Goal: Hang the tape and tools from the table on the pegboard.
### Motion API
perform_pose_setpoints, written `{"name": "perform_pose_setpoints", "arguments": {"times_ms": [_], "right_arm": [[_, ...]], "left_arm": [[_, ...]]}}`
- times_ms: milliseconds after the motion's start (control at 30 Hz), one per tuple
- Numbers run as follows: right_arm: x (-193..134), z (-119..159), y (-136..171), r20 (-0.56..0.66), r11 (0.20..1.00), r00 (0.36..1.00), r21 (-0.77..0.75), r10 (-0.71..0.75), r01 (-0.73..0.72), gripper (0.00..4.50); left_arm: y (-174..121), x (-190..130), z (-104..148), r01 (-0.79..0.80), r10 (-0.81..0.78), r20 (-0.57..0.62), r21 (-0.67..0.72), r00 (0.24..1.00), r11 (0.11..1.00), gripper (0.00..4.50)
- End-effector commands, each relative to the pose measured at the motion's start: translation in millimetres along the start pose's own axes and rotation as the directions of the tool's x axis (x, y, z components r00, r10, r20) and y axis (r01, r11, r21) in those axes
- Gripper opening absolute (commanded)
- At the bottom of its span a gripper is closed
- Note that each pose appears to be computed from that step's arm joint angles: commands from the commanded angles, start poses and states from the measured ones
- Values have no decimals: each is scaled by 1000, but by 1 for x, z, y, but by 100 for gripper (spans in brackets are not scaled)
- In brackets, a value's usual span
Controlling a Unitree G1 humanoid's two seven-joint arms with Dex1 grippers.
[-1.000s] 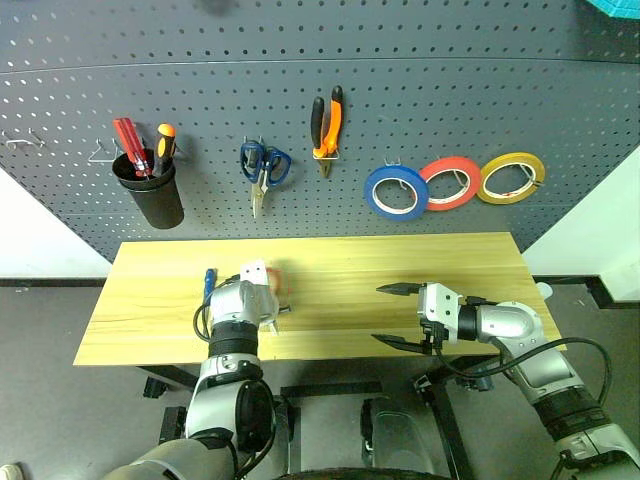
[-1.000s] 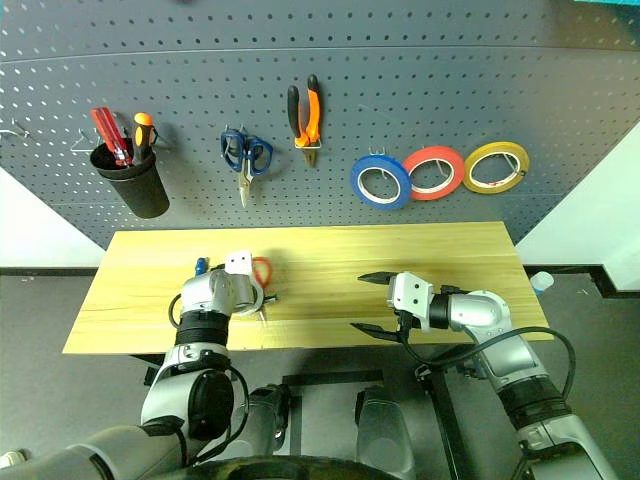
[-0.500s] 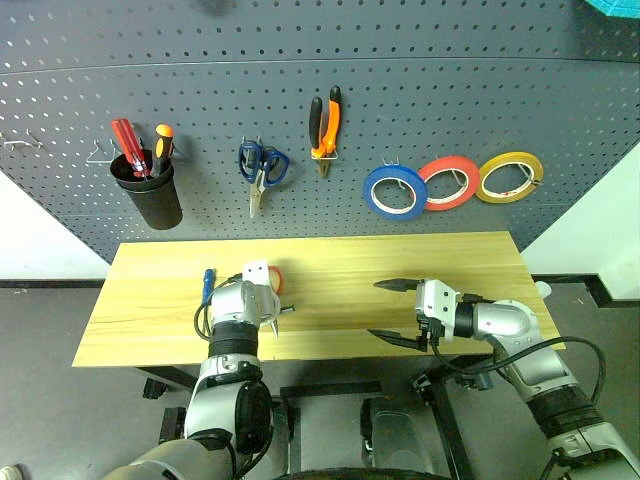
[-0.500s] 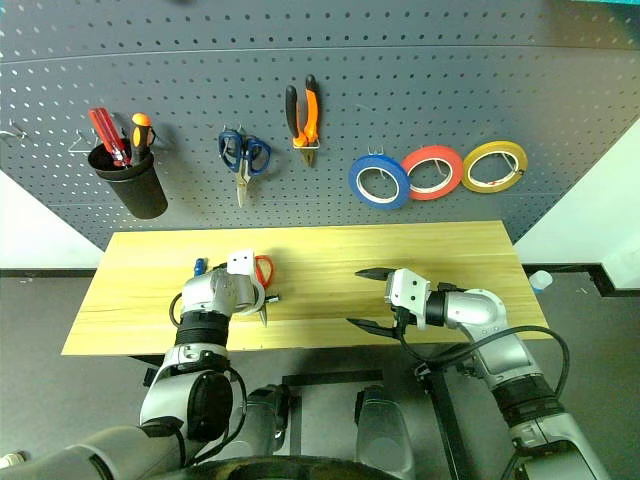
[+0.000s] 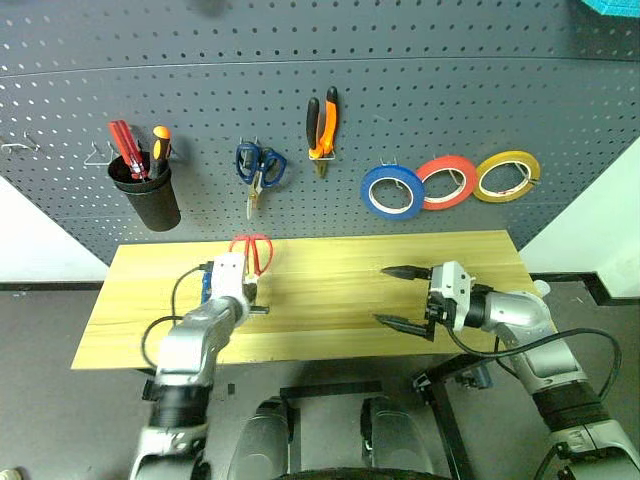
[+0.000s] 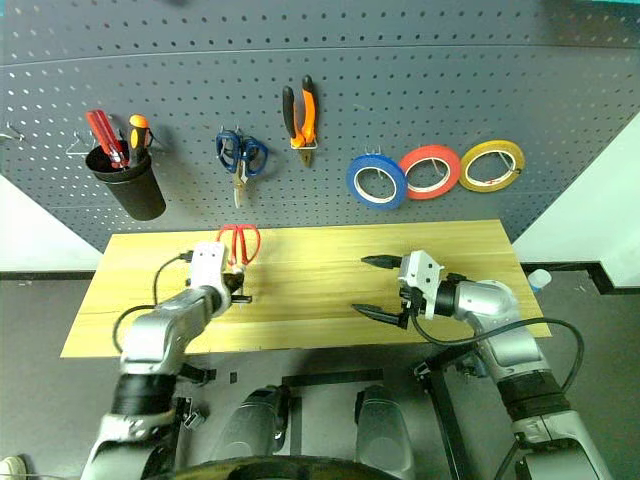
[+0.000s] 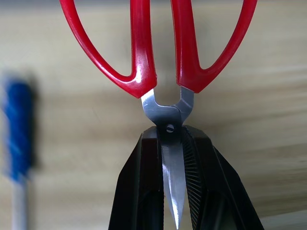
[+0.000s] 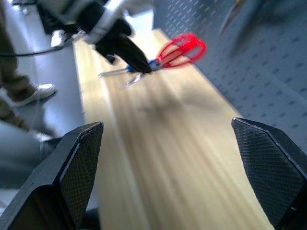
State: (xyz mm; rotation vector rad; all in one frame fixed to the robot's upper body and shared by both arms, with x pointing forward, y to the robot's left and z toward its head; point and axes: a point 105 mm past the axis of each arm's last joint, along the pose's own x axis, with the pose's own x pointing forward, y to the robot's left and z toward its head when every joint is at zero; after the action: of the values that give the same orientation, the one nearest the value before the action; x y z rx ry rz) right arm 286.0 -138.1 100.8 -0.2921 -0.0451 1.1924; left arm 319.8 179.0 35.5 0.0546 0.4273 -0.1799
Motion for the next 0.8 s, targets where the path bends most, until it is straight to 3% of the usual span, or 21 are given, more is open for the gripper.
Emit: {"name": "perform_pose_setpoints", "arguments": {"times_ms": [33, 267, 367, 567, 800], "right_arm": [[6, 52, -11, 185, 998, 983, -55, -16, 26, 450], [15, 103, -11, 336, 998, 941, -56, 36, -17, 450], [20, 127, -13, 411, 998, 910, -38, 53, -41, 450], [29, 127, -11, 399, 996, 913, -46, 84, -72, 450], [32, 124, -7, 397, 996, 914, -39, 85, -76, 450]], "left_arm": [[2, -19, 29, 52, -87, 246, 145, 965, 988, 26], [22, -40, 43, 65, -90, 491, 69, 866, 996, 26], [26, -47, 60, 34, -56, 611, 48, 790, 998, 26], [24, -43, 94, 9, -49, 713, 60, 699, 998, 26], [24, -21, 117, -68, -24, 701, 103, 713, 992, 26]]}}
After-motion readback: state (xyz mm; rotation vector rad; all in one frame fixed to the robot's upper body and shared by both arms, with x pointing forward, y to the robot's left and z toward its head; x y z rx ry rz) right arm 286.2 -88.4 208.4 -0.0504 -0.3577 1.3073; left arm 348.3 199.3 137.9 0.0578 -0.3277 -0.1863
